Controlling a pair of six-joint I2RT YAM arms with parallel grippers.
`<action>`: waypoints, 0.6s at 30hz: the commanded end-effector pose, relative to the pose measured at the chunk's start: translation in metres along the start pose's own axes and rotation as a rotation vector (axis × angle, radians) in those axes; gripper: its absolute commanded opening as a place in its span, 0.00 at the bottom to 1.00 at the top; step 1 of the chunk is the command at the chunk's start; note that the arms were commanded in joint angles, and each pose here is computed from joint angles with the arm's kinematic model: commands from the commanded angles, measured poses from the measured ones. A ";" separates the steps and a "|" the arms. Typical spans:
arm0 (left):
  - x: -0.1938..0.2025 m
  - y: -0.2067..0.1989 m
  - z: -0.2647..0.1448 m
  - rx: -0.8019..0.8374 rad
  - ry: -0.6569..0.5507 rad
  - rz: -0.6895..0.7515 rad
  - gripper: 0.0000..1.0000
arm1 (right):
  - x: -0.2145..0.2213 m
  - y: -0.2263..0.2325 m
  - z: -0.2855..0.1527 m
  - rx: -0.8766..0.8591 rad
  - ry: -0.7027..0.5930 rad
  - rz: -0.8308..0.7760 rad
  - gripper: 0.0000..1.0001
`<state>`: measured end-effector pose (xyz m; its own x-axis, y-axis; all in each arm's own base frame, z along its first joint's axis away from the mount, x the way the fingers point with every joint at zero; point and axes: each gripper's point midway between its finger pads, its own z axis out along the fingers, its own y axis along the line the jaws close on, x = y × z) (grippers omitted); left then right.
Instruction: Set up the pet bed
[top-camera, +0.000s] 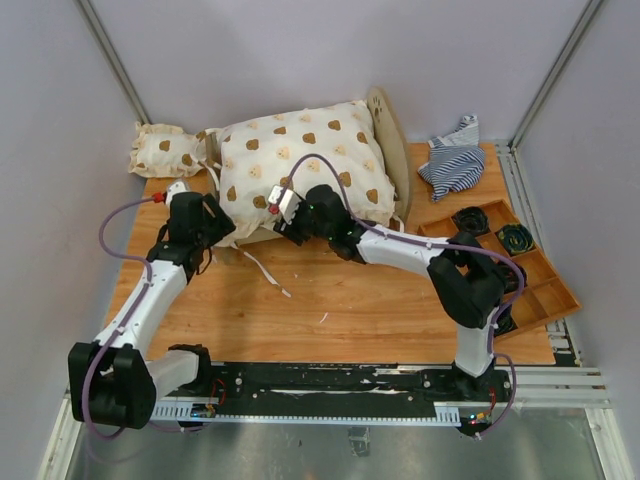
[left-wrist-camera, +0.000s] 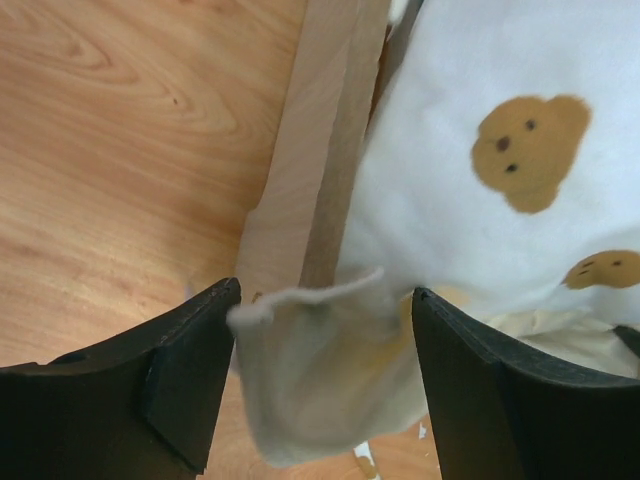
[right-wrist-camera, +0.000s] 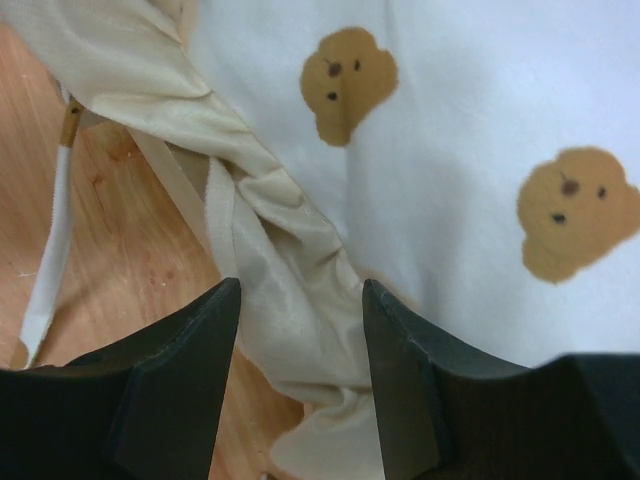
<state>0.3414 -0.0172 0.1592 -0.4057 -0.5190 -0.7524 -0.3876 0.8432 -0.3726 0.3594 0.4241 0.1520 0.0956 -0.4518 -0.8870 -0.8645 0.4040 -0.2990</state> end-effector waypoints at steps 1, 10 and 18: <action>0.008 -0.003 0.003 0.034 0.003 -0.055 0.71 | -0.009 0.010 0.017 -0.018 0.016 -0.266 0.52; 0.009 0.007 0.009 -0.019 -0.023 -0.086 0.16 | -0.003 0.010 0.001 0.007 0.048 -0.401 0.00; 0.003 0.013 0.010 -0.072 -0.036 -0.097 0.12 | 0.006 0.013 -0.033 -0.098 0.033 -0.395 0.00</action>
<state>0.3376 -0.0137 0.1407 -0.4152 -0.5049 -0.7568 -0.4015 0.8482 -0.3456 0.3378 0.4151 0.1447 0.3832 -0.5984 -0.7037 -0.7981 0.1691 -0.5784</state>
